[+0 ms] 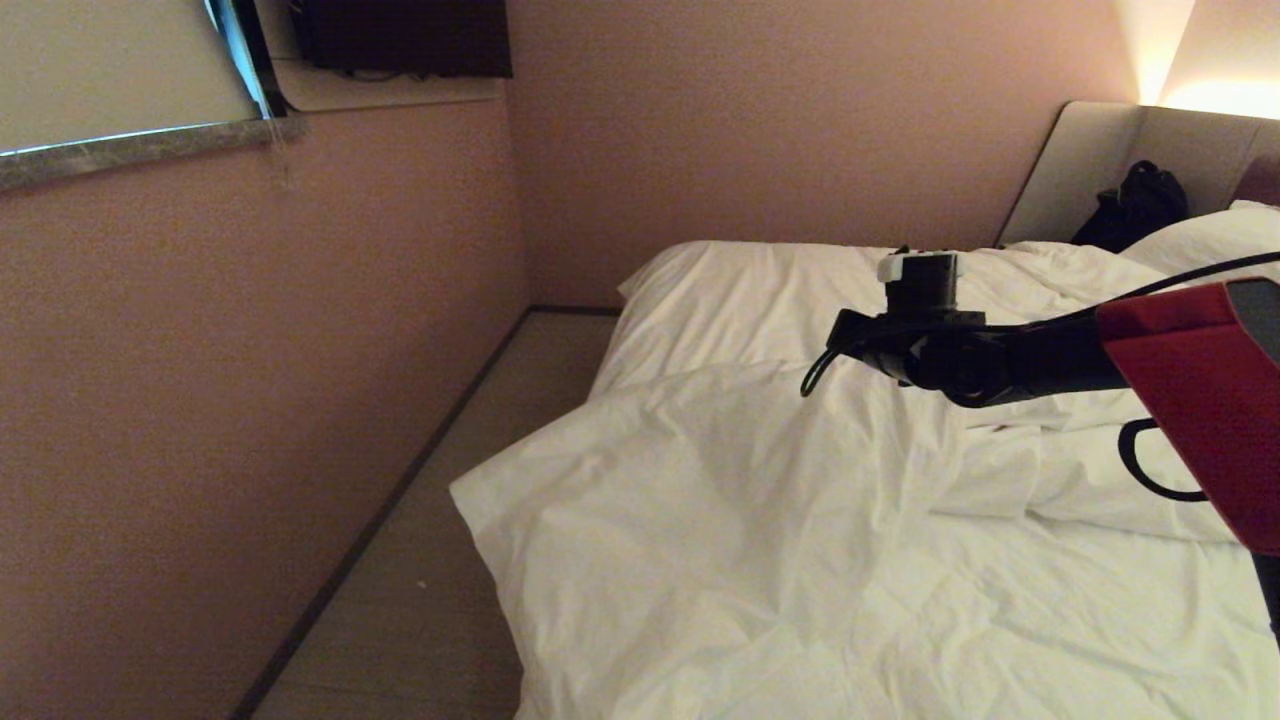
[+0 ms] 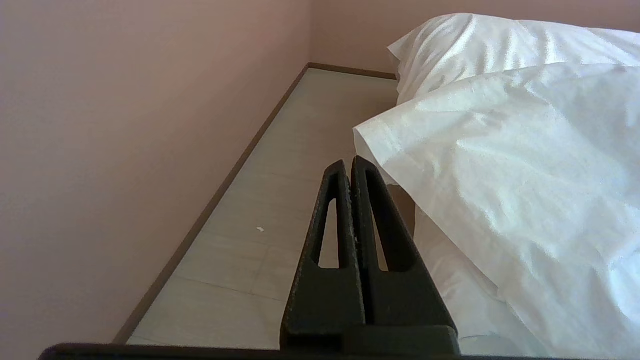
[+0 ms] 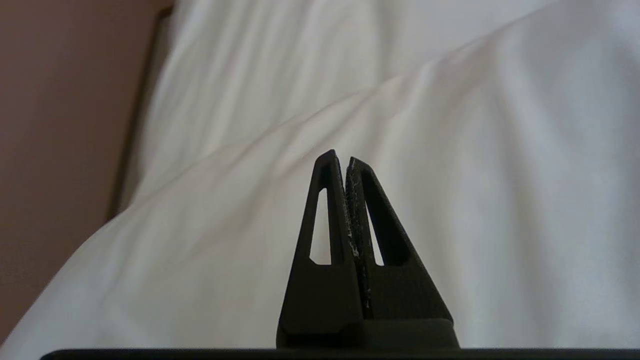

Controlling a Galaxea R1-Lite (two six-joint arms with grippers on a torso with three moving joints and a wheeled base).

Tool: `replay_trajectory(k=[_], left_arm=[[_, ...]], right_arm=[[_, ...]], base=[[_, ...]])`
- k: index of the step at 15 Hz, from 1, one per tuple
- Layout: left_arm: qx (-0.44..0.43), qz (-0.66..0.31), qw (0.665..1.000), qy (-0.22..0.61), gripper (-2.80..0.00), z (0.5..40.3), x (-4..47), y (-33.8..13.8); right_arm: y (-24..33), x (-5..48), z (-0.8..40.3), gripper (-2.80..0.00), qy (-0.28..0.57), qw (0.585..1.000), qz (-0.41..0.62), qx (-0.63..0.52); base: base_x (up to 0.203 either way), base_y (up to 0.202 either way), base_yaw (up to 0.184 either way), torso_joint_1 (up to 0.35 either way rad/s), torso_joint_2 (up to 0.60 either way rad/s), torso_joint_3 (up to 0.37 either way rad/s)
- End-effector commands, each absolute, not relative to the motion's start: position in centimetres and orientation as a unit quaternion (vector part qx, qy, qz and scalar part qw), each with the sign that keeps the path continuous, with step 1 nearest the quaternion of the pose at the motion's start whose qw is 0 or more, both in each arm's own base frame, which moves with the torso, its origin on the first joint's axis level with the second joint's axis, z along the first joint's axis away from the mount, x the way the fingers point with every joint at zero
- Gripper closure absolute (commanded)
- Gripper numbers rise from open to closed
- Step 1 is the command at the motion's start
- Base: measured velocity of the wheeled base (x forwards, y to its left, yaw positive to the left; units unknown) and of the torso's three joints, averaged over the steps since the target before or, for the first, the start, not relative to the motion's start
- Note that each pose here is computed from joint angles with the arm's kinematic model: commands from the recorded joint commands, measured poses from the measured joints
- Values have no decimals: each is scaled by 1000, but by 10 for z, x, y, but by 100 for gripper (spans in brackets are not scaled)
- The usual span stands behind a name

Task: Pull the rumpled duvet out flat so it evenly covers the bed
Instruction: Flatten the corners of the folded blanket

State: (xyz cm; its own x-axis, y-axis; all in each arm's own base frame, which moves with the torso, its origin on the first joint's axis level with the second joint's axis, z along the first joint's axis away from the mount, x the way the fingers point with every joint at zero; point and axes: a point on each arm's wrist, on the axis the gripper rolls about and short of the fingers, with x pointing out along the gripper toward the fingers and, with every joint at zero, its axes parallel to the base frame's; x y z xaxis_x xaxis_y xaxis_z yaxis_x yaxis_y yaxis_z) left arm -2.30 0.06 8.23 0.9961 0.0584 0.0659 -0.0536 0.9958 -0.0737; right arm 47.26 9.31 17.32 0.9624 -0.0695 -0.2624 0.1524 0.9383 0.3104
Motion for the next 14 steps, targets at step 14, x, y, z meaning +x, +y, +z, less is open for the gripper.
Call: replay_trajectory(k=[14], left_arm=[[-36,29,998,-34,0,82,-23,1]], right_arm=[[27,451,193,0,137,934,-190,269]], base=[[0,0,0,0,0,0]])
